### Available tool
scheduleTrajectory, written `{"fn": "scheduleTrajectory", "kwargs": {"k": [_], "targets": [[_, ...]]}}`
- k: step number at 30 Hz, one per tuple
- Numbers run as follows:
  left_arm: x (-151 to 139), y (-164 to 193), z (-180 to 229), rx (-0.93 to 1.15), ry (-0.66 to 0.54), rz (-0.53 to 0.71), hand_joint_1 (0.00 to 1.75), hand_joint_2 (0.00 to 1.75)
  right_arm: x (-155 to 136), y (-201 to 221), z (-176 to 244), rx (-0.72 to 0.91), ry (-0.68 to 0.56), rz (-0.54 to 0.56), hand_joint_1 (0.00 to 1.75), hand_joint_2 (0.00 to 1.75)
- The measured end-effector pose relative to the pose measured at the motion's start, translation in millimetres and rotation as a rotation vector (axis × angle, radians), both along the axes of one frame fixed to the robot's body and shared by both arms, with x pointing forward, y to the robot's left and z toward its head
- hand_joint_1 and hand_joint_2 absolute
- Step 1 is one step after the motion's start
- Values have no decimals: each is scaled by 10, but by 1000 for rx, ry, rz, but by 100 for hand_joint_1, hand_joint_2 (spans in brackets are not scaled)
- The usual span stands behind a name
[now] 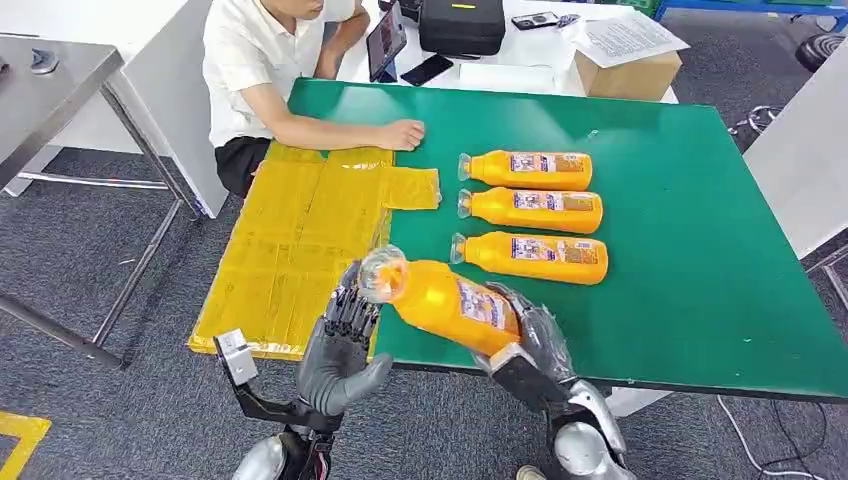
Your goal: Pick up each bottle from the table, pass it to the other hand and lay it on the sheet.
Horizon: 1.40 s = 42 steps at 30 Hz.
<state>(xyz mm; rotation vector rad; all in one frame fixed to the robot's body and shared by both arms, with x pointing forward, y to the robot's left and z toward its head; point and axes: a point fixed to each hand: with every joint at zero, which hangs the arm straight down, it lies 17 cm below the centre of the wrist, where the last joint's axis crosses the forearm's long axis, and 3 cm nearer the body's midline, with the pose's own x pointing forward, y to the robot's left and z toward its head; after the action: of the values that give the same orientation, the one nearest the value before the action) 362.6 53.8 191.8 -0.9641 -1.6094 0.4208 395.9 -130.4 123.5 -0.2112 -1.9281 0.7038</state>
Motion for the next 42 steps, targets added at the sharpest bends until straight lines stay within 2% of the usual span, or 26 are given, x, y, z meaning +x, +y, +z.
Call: {"fn": "scheduleTrajectory", "kwargs": {"k": [6,18,29,35,42], "targets": [[-4,-66,45,16,-25,-12,0,175,23,367,-15,-19,20,73,175,175],[2,-76,47,21,-28,-13,0,175,9,486,-79,-25,43,109,175,175],[187,-193,-131,32,27,-35,0,175,11,906,212,30,30,230,175,175],[295,-134,-238,70,46,18,0,175,-139,1225,251,42,45,328,175,175],[365,-73,-278,112,43,70,0,175,-185,1334,283,39,45,359,175,175]]}}
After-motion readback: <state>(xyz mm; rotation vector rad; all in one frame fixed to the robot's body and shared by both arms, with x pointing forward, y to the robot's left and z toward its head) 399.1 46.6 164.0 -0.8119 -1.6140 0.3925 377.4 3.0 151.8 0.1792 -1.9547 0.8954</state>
